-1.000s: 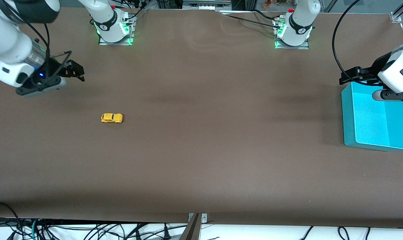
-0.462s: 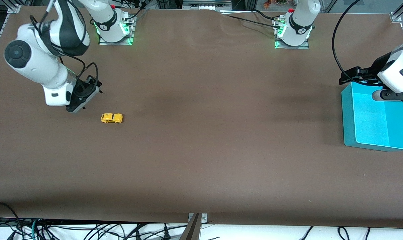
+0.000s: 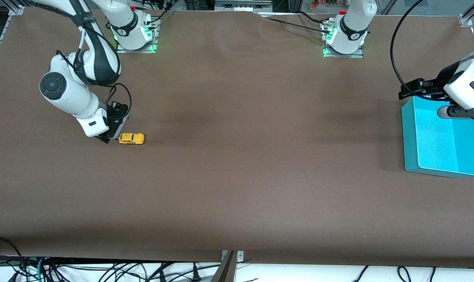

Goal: Wind and store yellow beetle car
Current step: 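Reach the open right gripper down over the yellow beetle car, then close the right gripper on the yellow car's body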

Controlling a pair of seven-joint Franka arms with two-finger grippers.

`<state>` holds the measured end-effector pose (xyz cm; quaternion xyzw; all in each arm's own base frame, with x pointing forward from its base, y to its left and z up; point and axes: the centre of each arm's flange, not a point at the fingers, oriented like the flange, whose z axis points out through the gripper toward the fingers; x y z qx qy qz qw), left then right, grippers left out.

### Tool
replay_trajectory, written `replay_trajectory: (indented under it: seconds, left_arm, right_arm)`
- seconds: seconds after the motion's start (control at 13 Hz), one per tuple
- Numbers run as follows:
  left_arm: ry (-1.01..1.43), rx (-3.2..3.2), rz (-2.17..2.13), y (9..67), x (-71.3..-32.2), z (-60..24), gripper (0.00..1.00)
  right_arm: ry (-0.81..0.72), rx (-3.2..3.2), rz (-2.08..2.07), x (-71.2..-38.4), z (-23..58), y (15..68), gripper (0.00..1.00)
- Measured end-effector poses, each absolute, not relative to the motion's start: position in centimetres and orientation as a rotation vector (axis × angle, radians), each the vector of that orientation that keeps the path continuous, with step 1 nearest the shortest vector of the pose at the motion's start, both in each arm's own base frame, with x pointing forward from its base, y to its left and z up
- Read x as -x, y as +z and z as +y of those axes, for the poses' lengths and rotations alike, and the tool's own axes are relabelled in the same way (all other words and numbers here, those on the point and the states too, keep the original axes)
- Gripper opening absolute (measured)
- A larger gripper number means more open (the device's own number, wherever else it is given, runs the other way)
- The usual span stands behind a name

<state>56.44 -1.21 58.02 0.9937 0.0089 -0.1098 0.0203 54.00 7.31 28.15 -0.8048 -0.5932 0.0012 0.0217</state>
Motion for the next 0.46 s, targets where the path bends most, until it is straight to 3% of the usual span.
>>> replay_trajectory:
  seconds: [0.46]
  left_arm:
    - [-0.34, -3.082, 0.027, 58.0, -56.4, -1.2, 1.0]
  right_arm:
    - [-0.066, 2.29, -2.063, -54.7, 5.8, 21.6, 1.0]
